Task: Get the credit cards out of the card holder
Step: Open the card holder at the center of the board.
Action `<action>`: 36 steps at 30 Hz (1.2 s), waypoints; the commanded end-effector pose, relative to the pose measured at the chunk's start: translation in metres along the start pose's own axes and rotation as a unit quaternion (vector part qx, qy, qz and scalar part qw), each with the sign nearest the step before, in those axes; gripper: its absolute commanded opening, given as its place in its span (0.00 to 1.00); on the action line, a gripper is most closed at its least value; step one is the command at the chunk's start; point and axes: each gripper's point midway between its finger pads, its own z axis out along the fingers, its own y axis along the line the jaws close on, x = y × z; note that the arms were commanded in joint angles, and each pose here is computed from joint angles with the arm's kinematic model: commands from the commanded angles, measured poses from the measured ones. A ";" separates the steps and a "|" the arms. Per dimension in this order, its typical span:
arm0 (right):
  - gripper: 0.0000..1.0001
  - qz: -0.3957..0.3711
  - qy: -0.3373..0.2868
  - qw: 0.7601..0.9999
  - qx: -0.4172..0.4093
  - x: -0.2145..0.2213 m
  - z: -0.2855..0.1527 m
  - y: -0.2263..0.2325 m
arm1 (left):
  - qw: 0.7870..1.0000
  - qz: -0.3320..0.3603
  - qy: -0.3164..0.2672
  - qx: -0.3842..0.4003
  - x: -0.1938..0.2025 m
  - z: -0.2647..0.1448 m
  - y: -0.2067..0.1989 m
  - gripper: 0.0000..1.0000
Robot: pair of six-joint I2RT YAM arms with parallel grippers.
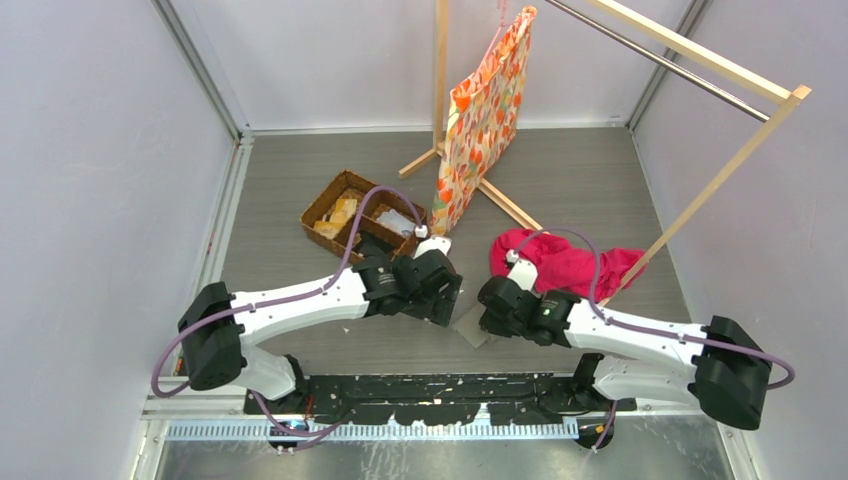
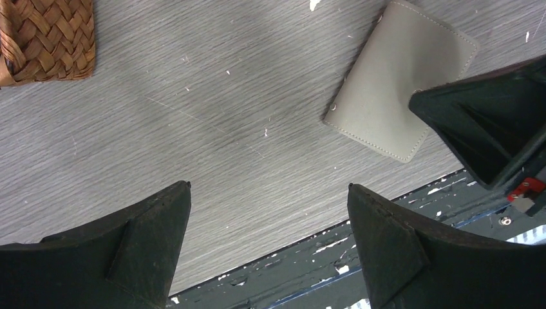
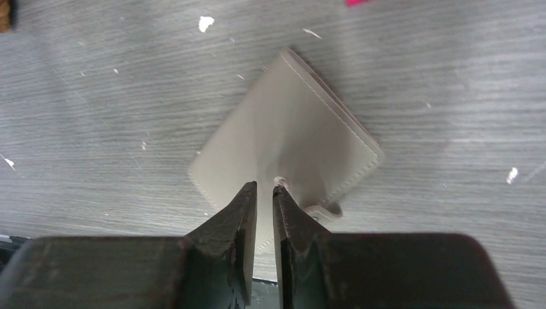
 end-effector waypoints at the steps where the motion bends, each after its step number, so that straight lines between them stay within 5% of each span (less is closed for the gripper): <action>1: 0.20 0.035 0.006 0.999 -0.001 0.008 -0.011 -0.017 | 1.000 0.007 -0.001 0.015 -0.012 -0.008 -0.009 0.92; 21: 0.13 0.105 0.029 0.993 0.053 0.039 -0.020 -0.079 | 0.980 0.195 0.026 0.043 0.009 0.022 -0.114 0.80; 31: 0.31 0.187 -0.057 0.981 0.021 0.006 -0.064 -0.107 | 0.978 0.202 0.014 0.037 0.026 0.059 -0.123 0.83; 36: 0.33 0.220 -0.092 0.971 -0.022 -0.009 -0.078 -0.108 | 0.979 0.203 -0.002 0.019 0.024 0.071 -0.119 0.76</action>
